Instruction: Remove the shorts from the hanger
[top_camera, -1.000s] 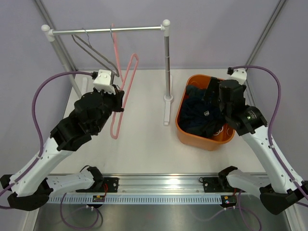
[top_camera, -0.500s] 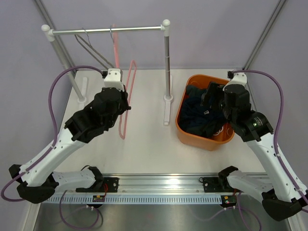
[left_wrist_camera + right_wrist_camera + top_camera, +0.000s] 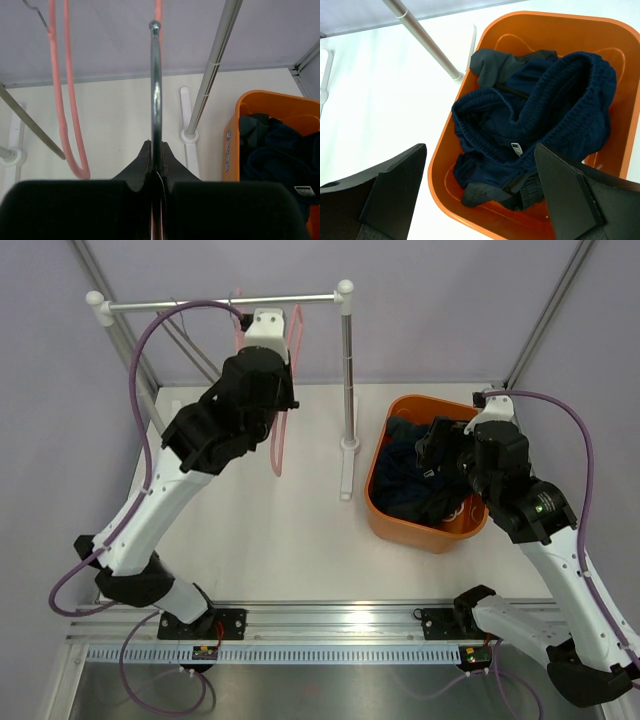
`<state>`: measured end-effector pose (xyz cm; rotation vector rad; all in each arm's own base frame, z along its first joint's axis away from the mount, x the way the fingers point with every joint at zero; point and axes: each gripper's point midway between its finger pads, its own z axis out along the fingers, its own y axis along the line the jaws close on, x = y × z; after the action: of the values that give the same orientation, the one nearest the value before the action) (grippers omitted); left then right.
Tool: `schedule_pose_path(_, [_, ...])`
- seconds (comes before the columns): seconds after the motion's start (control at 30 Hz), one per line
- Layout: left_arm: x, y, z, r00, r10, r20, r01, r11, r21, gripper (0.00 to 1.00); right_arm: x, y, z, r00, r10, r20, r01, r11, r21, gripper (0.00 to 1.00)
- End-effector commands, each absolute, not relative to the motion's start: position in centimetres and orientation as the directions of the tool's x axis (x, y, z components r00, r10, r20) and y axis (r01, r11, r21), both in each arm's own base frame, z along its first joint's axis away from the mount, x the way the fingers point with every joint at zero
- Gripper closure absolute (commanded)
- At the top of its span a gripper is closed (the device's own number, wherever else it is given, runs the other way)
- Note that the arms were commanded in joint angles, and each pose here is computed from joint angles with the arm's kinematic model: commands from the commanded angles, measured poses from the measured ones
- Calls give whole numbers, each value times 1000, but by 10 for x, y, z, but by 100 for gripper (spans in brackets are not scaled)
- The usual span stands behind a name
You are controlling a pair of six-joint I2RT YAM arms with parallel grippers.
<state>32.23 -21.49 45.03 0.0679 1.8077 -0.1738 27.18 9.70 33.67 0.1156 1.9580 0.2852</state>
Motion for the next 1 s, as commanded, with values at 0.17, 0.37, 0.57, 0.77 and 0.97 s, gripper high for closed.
schedule_pose_path(0.17, [384, -223, 450, -280, -46, -959, 126, 989, -84, 100, 266, 118, 342, -395, 219, -892, -173, 936, 306, 2])
schedule_pose_path(0.37, [419, -205, 457, -217, -85, -972, 117, 987, -113, 100, 263, 125, 336, -396, 235, -888, -205, 920, 335, 2])
schedule_pose_path(0.57, [432, -197, 473, -161, -96, -982, 162, 979, -123, 100, 266, 128, 324, -406, 229, -885, -213, 918, 335, 1])
schedule_pose_path(0.77, [439, -196, 474, -159, -83, -984, 219, 969, -117, 100, 263, 131, 320, -405, 235, -884, -230, 909, 347, 0])
schedule_pose_path(0.97, [448, -201, 475, -150, -95, -984, 287, 948, -136, 100, 259, 133, 322, -393, 237, -888, -257, 899, 353, 1])
